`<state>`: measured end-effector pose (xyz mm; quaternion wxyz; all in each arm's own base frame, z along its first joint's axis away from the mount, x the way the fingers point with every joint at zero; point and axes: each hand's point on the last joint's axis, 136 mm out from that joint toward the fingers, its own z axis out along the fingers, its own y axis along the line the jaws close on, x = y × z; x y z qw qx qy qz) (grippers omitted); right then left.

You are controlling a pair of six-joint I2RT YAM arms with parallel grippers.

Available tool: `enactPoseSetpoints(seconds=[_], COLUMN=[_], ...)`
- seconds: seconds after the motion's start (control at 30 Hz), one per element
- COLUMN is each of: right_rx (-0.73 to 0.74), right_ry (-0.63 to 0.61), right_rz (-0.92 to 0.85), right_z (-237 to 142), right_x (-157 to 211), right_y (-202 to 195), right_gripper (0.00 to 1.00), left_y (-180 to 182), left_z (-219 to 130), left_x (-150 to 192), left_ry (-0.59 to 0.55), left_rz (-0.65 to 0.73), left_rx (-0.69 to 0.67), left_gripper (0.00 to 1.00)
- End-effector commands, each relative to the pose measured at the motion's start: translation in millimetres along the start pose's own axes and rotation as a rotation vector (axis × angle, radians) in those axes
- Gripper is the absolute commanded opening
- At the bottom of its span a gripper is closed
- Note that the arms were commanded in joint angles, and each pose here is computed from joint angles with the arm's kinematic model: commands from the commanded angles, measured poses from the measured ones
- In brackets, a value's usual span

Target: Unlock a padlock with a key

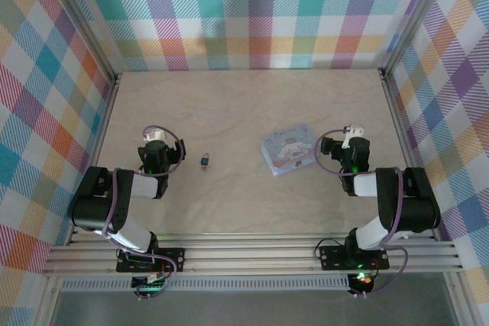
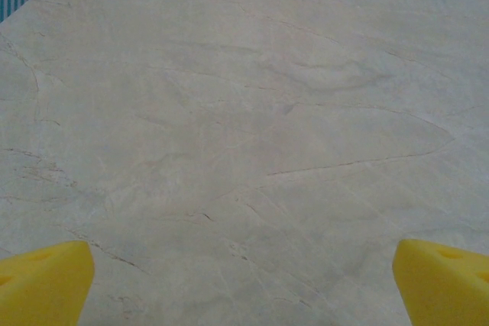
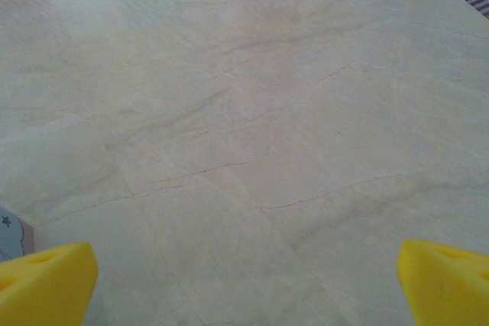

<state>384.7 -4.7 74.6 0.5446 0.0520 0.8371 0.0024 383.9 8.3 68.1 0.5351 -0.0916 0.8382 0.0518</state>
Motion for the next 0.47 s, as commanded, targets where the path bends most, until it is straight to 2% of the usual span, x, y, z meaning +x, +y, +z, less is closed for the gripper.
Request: enactPoseSetpoints(seconds=[0.0, 0.17, 0.27, 0.43], right_rx=[-0.027, -0.030, -0.121, -0.122], right_ry=[-0.062, -0.060, -0.036, -0.039], right_rz=[-0.008, -0.011, -0.047, -0.046], right_z=[2, 2, 5, 4], right_x=[-20, -20, -19, -19], right_y=[7, 8, 23, 23], right_gripper=[1.00, 1.00, 1.00, 1.00], left_y=[-1, -1, -1, -3], left_z=[2, 2, 2, 2], left_x=[-17, -17, -17, -16], left_ry=[-0.050, -0.049, -0.048, -0.048], left_rz=[-0.010, -0.008, -0.007, 0.000], left_rx=[0.008, 0.008, 0.008, 0.007], left_gripper=[1.00, 1.00, 1.00, 1.00])
